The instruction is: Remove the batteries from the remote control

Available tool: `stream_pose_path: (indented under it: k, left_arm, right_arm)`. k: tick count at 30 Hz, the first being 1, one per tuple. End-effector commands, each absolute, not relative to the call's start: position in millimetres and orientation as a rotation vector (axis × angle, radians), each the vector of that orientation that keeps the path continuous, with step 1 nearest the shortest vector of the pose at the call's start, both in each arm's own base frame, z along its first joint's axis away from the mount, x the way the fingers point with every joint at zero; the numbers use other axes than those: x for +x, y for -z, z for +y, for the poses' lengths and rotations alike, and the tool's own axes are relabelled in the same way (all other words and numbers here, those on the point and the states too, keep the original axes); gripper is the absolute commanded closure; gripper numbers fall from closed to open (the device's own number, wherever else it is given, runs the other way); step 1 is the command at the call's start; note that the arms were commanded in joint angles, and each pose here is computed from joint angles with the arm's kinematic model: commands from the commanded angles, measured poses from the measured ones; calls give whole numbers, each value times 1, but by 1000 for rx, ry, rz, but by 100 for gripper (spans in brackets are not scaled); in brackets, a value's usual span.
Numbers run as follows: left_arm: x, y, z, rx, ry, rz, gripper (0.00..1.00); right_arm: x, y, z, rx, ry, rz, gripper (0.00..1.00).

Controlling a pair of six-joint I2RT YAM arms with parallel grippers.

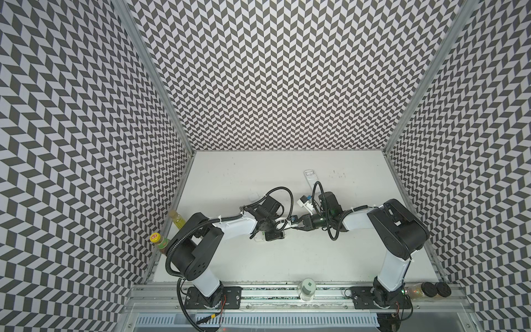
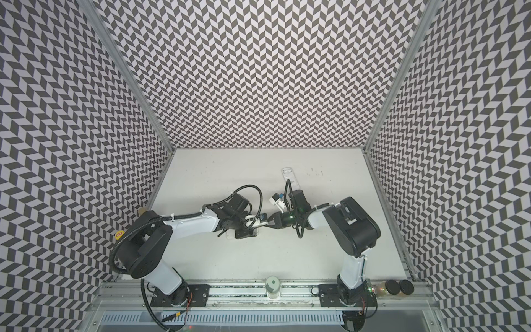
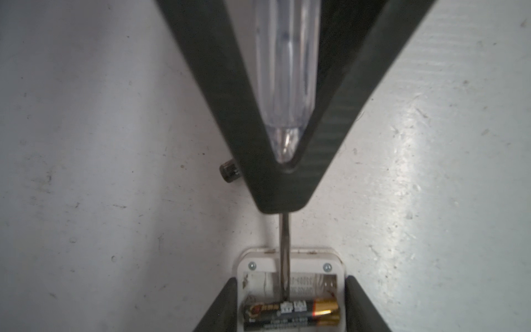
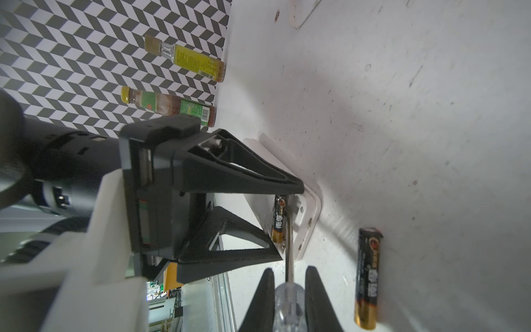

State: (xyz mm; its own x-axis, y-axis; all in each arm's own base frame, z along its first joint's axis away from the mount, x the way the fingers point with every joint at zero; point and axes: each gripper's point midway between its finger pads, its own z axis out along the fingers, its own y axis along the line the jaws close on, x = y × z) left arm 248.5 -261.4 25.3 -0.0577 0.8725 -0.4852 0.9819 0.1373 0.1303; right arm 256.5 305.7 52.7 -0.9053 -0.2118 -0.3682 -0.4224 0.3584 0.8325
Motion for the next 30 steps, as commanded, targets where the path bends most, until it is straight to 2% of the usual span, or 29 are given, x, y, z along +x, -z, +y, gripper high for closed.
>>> stream_pose_path:
  k: [1,6,14,25,30]
  left_arm:
    - [232,-19,-260,1822,366,1980,53]
    - [233,-23,-262,1811,375,1989,49]
    - [231,-26,-264,1818,400,1981,37]
    - [231,-29,-263,1807,396,1986,30]
    - [235,-33,-261,1789,380,1975,29]
  right_arm:
    - [230,-68,313,-733,-1676,2357,100]
    - [229,-71,313,-742,-1699,2329,100]
    - [234,-77,315,-765,-1683,2288,100]
    - [243,-66,313,-690,-1666,2340,100]
    - [250,-86,308,-689,-1620,2282,100]
